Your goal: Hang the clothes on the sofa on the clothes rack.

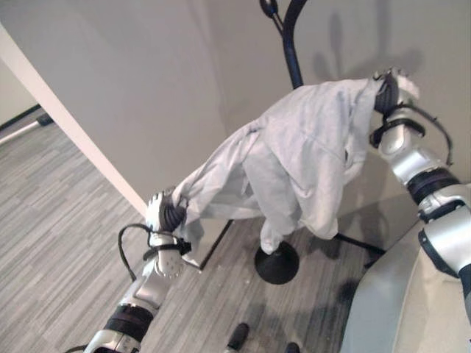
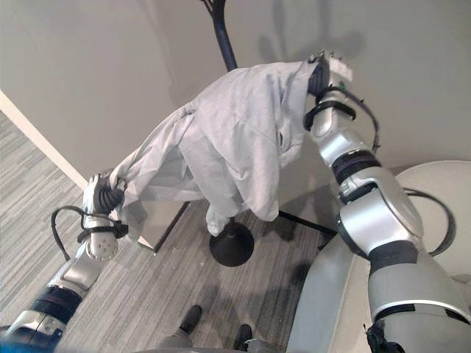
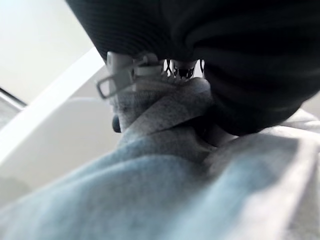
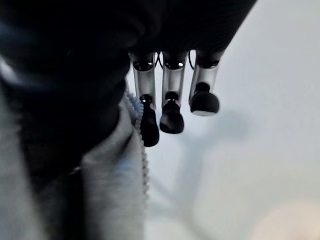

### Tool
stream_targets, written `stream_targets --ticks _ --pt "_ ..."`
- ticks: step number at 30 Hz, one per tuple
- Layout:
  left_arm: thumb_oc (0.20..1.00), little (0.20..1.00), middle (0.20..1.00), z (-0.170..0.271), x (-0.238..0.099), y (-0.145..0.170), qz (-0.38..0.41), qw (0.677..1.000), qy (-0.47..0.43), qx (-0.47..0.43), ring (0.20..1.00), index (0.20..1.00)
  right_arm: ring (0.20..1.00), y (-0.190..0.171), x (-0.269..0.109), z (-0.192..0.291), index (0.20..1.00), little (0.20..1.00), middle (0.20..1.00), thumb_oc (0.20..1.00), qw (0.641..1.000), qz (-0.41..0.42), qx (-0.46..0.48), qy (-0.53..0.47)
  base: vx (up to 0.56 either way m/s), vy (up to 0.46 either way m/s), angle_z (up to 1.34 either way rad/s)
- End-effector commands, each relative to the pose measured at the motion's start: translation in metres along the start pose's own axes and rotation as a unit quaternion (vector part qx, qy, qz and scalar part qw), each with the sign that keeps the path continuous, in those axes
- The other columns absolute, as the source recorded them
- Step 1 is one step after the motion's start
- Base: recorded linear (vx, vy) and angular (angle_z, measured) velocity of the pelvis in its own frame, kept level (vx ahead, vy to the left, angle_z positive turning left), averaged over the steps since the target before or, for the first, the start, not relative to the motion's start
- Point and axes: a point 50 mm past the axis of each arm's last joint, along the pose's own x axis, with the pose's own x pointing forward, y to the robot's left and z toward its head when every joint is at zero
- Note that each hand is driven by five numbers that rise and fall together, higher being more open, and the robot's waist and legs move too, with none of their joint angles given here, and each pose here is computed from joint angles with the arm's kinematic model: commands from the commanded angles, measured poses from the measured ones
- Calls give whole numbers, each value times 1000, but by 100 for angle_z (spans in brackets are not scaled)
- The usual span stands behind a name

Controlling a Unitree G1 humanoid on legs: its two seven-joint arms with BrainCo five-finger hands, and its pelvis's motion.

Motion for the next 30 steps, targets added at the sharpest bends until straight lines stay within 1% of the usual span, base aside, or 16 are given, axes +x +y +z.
stream_targets --ticks 1,2,4,6,8,9,14,21,22,25,28,29,30 --pt "200 200 200 -1 21 21 48 998 21 -27 200 200 200 -21 10 14 200 200 200 200 998 -27 52 -20 -26 22 -6" --pt "200 200 200 1 12 1 9 999 27 -43 200 200 200 1 -2 19 200 200 200 200 995 3 93 -28 -27 13 -5" --pt "200 200 200 5 10 -5 -3 998 23 -50 200 200 200 8 -6 21 200 200 200 200 994 12 104 -31 -27 10 -6" --pt "200 200 200 19 0 -22 -48 995 6 -82 200 200 200 28 -19 29 200 200 200 200 989 43 138 -43 -48 8 -13" --pt "200 200 200 23 -3 -26 -61 994 2 -92 200 200 200 34 -25 30 200 200 200 200 986 52 150 -44 -43 10 -5" --pt "1000 1000 1000 27 -9 -32 -80 990 4 -116 1000 1000 200 44 -33 35 200 200 200 200 982 71 167 -51 -49 28 -3" --pt "1000 1000 1000 28 -22 -37 -118 983 6 -142 1000 1000 200 57 -47 38 200 200 200 200 975 85 202 -49 -28 27 -5" --pt "1000 1000 1000 21 -31 -40 -128 981 26 -146 1000 1000 200 59 -57 19 200 200 200 200 976 66 206 -17 -9 16 1" --pt "1000 1000 1000 21 -33 -41 -131 981 28 -142 1000 1000 200 63 -65 10 200 200 200 200 977 68 203 -4 -14 21 12" --pt "1000 1000 1000 18 -37 -45 -137 981 34 -136 1000 1000 200 69 -75 4 200 200 200 200 976 77 205 6 -14 22 8" --pt "1000 1000 1000 13 -43 -48 -148 980 42 -123 1000 1000 200 81 -93 -4 200 200 200 200 973 100 206 19 -5 23 9" --pt "1000 1000 1000 7 -48 -48 -152 980 55 -119 1000 1000 200 90 -104 -8 200 200 200 200 971 118 206 30 -3 15 12" --pt "1000 1000 1000 7 -48 -48 -152 980 55 -118 1000 1000 200 90 -104 -9 200 200 200 200 971 118 206 30 -9 17 12"
